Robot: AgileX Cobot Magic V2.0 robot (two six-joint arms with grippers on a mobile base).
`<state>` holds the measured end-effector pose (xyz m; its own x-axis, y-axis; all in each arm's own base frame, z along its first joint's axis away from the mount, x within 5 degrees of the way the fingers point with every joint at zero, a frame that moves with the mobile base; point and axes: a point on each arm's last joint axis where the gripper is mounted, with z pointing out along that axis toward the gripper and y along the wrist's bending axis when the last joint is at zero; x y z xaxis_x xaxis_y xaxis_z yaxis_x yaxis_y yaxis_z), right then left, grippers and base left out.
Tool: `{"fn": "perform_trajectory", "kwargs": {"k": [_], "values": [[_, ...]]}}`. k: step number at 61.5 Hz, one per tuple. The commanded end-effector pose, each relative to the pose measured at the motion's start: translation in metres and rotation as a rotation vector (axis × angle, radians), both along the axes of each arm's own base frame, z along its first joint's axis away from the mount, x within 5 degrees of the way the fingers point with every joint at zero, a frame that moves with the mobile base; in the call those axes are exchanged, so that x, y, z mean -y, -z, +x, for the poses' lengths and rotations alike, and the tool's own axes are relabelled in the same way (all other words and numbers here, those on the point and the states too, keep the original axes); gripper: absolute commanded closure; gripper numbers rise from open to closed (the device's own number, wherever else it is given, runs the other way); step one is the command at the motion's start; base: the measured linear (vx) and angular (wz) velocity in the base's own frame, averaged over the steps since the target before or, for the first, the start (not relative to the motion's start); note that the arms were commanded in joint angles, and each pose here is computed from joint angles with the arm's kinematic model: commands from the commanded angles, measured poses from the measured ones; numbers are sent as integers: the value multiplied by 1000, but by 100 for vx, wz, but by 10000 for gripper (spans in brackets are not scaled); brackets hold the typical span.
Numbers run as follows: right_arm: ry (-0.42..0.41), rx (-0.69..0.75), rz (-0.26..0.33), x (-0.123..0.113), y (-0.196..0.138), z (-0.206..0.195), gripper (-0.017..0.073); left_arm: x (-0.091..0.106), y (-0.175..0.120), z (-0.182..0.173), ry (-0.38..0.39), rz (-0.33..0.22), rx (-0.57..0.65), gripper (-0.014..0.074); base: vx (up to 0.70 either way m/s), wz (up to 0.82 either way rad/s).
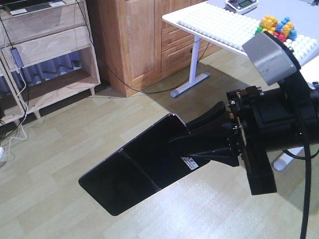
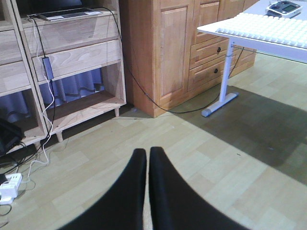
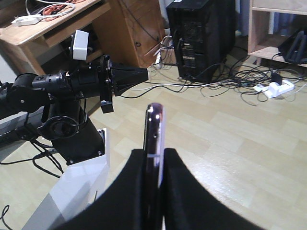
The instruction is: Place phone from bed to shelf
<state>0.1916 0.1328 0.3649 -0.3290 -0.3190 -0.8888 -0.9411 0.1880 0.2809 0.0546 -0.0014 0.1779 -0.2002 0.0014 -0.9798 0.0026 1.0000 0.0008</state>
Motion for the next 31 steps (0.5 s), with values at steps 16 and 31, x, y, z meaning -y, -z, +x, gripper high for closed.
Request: {"fn": "perform_trajectory", "kwargs": {"k": [16,31], "values": [[-62,12,96,-1,-20,-12,561,-1,-6,1,-12,-11,77,593,33,2],[-63,13,95,-1,-20,-12,561,-1,-6,1,-12,-11,77,593,35,1]]}}
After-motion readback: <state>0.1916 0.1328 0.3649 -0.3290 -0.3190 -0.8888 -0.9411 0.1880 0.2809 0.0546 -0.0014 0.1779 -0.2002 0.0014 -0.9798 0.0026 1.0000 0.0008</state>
